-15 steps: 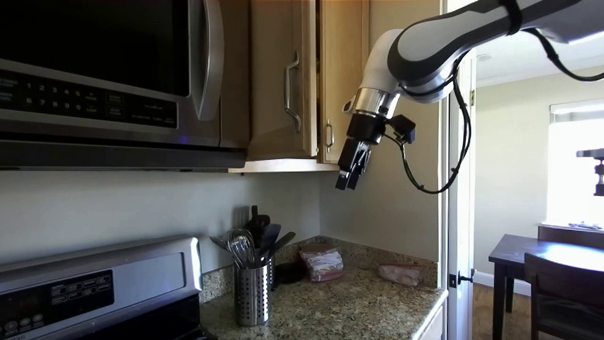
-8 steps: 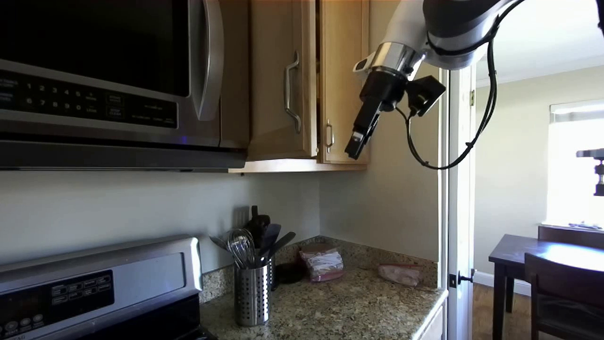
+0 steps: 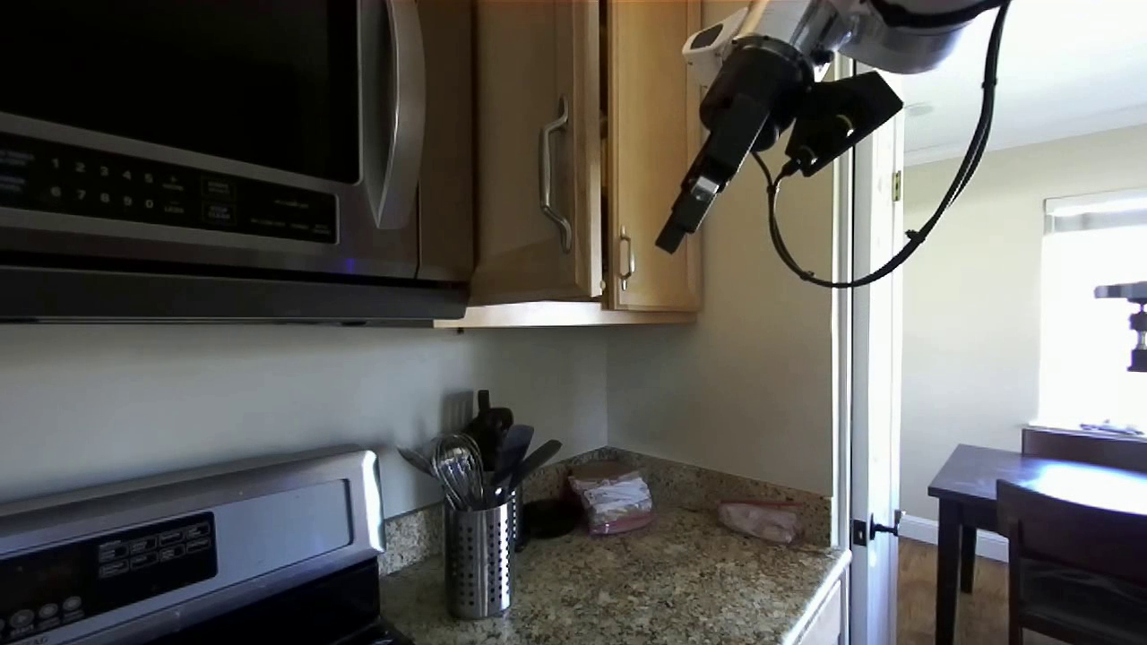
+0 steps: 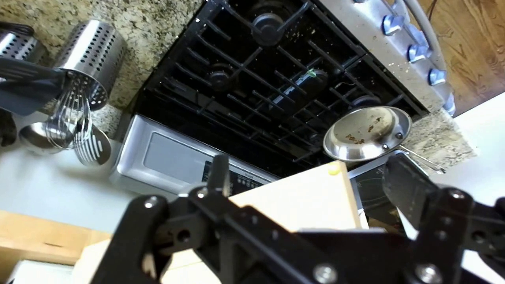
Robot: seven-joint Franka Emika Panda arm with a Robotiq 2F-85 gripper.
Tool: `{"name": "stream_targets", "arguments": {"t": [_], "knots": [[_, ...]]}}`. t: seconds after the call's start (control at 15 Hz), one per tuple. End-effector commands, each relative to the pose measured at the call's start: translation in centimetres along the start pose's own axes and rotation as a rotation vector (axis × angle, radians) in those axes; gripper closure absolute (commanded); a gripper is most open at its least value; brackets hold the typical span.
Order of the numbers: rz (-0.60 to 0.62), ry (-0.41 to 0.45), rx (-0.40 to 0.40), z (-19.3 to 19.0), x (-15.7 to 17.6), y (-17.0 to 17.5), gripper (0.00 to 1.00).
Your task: Pick up the sachet from the countertop and put it in the open cabinet then close the door
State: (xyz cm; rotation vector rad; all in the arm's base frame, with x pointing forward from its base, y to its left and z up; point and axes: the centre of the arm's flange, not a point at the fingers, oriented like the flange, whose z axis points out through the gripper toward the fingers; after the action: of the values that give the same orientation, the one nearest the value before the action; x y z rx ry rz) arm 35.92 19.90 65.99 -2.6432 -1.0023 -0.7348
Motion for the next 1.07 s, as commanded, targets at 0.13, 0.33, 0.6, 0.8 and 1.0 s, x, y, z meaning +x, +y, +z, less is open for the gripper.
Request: {"name": "stream_targets", "arguments": {"t": [0.13,0.33,0.6,0.8,1.0], "knots": [[-0.022,0.064,0.032,-0.9,1.6,-1.6,0.0],[-0.006,0.094,0.038,-0.6,3.1,-1.4,0.0],[0.01,0.119,0.047,0.1,5.1,-1.5,0.0],[0.007,0.125,0.049,1.0,6.3,-1.5,0.0],[0.006,0.131,0.047,1.8,7.0,-1.2,0.0]]}}
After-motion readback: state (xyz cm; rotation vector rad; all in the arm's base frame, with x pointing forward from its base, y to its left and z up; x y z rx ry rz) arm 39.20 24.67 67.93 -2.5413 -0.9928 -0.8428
